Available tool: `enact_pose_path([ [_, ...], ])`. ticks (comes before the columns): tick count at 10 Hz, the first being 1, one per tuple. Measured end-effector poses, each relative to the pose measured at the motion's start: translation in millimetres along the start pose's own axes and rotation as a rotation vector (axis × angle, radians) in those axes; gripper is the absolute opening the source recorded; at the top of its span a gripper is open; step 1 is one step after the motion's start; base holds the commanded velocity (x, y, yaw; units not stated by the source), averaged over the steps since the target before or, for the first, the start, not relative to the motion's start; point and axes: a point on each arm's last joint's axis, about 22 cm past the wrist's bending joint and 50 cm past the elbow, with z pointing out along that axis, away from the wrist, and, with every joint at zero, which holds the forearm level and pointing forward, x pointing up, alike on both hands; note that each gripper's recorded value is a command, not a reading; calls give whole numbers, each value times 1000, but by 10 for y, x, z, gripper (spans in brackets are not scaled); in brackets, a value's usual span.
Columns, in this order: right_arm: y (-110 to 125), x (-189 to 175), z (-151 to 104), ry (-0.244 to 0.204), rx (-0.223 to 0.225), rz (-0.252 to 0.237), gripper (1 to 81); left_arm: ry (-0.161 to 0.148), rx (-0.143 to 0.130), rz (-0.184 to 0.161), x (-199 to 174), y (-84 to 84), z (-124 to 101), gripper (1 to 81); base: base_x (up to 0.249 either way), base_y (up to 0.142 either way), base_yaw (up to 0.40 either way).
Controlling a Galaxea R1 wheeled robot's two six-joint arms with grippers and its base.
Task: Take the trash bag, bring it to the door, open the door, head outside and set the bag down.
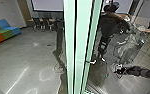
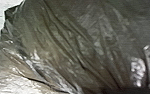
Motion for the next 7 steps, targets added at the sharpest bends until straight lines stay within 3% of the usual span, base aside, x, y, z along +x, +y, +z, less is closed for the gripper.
enact_pose_path([
  [7,50,495,-425,109,-3,-113,811,1,-5,1,1,45,13,10,0,0,0],
])
